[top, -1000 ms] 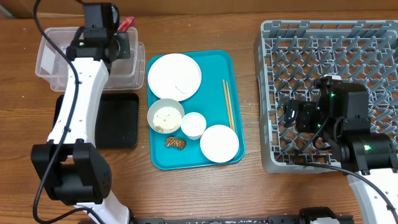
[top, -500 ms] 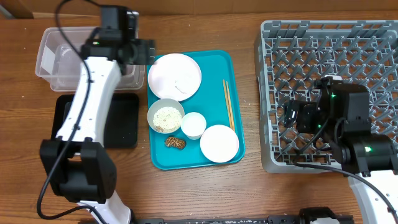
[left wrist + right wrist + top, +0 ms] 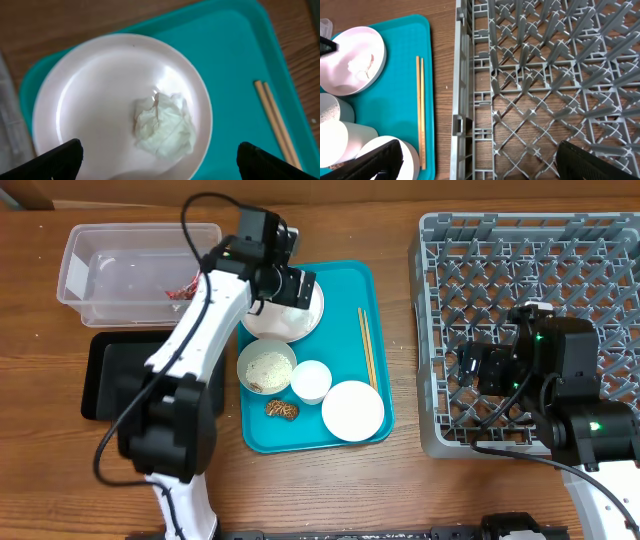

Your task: Sort waste into correct bins and load items into the dishwasher

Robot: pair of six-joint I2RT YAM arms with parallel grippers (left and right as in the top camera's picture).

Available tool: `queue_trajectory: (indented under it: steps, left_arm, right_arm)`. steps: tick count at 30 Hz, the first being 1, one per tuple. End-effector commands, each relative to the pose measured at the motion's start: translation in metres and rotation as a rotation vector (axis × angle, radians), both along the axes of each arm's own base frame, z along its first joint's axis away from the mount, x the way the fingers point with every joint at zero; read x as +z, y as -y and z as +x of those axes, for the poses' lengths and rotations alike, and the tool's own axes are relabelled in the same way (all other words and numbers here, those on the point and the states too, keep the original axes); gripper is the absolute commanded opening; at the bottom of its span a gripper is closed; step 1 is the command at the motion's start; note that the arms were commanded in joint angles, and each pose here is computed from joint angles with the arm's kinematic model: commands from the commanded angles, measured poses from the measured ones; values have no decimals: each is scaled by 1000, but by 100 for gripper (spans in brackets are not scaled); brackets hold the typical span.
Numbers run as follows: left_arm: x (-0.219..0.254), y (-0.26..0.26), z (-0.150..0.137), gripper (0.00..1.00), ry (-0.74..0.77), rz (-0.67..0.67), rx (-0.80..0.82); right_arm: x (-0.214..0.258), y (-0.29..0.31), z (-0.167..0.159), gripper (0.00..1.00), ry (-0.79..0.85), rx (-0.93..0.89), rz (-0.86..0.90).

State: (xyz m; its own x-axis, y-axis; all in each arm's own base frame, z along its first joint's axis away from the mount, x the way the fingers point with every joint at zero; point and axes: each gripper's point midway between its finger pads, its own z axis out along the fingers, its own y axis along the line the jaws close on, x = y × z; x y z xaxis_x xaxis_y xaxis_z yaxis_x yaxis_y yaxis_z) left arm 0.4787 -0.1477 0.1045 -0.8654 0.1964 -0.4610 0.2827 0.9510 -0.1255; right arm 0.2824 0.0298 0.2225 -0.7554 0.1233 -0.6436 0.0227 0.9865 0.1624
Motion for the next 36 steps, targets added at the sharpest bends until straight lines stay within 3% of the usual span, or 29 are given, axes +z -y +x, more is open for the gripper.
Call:
queue_trajectory:
  steps: [1,4,6,8,9,12,17,19,27,36]
  left_arm:
    - [-54,11,-9,100,-111,3,-36]
    - [-76,19,-16,95,-167,-12,-56]
    - [-86,23,-20,83,-192,-18,-65]
    - [-91,25,-21,60,-202,-15,-70]
    - [-91,27,-22,40,-201,-14,-73]
    - [-86,27,-19,6,-191,-14,-73]
    - [-55,17,-6,4,-156,-7,-46]
    - [0,-7,11,4,-76,39,15]
    - [105,-87,26,4,135,118,209]
    - [98,-169,30,7,113,130,379]
  right_arm:
    - [17,1,2,100,49,-4,5]
    - [17,1,2,100,48,-5,5]
    - [17,1,2,100,49,-4,5]
    - [17,1,2,100,49,-5,5]
    - [17,1,2,100,49,-5,5]
    - [17,1,2,100,49,-5,5]
    - [17,1,2,100,48,-5,5]
    - [17,1,2,100,48,-5,5]
    - [17,1,2,100,48,-5,5]
    - [17,1,2,100,49,-4,5]
